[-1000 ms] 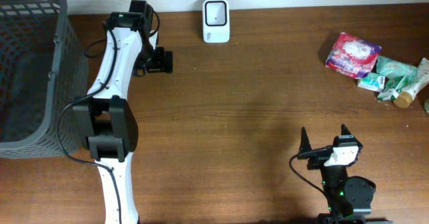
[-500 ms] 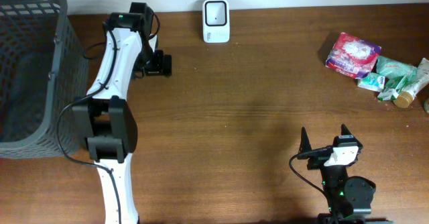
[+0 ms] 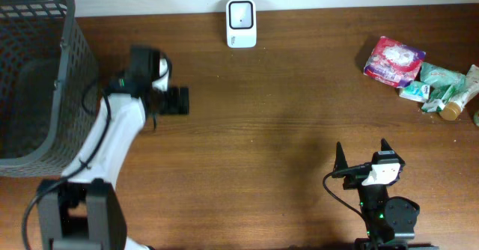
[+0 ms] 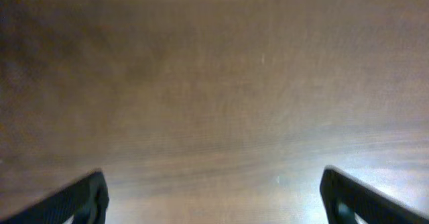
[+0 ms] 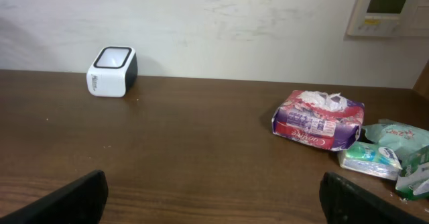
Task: Scan the item barcode
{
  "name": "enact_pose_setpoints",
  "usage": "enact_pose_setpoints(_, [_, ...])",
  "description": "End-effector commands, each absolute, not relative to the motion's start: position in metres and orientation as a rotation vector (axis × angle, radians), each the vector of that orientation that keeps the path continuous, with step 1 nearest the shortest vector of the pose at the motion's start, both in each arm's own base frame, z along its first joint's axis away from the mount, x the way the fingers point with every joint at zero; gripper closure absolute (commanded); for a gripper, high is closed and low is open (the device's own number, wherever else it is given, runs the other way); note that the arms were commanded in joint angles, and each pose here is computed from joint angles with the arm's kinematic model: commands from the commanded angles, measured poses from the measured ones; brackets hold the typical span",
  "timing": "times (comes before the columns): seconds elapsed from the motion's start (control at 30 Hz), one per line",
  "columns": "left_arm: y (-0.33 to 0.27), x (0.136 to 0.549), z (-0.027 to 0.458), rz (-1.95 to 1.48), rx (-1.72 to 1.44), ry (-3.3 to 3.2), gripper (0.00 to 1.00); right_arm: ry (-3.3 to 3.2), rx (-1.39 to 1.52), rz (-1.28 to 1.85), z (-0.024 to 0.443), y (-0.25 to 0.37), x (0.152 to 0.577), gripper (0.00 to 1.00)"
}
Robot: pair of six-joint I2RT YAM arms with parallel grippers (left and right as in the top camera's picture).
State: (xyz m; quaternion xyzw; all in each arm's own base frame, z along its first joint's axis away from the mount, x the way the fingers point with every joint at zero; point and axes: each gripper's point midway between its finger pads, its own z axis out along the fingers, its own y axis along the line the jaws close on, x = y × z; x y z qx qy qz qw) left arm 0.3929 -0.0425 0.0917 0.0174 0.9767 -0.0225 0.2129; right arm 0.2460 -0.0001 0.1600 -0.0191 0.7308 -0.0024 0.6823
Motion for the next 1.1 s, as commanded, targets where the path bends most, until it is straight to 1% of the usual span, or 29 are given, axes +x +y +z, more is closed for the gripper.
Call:
enact_pose_setpoints(0.0, [-0.045, 0.359, 0.088, -0.119, 0.084, 2.609, 0.01, 1.642, -0.041, -0.016, 0.157, -0.002, 0.246, 0.01])
enact_pose_setpoints(0.1, [-0.043, 0.334, 0.081, -0.124, 0.084, 2.506, 0.01, 1.642, -0.041, -0.016, 0.157, -0.002, 0.246, 0.01])
enact_pose_setpoints(0.23, [-0.039, 0.300, 0.085, -0.137, 0.083, 2.250, 0.01, 1.642, -0.041, -0.017, 0.157, -0.002, 0.246, 0.01])
enact_pose_setpoints(0.4, [-0.037, 0.275, 0.096, -0.146, 0.082, 2.055, 0.01, 1.642, -0.041, -0.017, 0.157, -0.002, 0.246, 0.01])
enact_pose_setpoints(0.6, [-0.034, 0.266, 0.126, -0.143, 0.075, 1.877, 0.01, 1.642, -0.041, -0.016, 0.157, -0.002, 0.246, 0.01])
enact_pose_setpoints(0.8, [-0.031, 0.258, 0.136, -0.136, 0.064, 1.744, 0.01, 1.642, -0.041, -0.016, 0.157, -0.002, 0.246, 0.01])
enact_pose_setpoints(0.97, [-0.019, 0.255, 0.163, -0.104, 0.024, 1.633, 0.01, 1.642, -0.041, -0.016, 0.157, -0.002, 0.246, 0.01])
enact_pose_setpoints(1.07, [-0.007, 0.249, 0.148, -0.068, -0.016, 1.688, 0.01, 1.642, -0.041, -0.016, 0.157, -0.002, 0.246, 0.01])
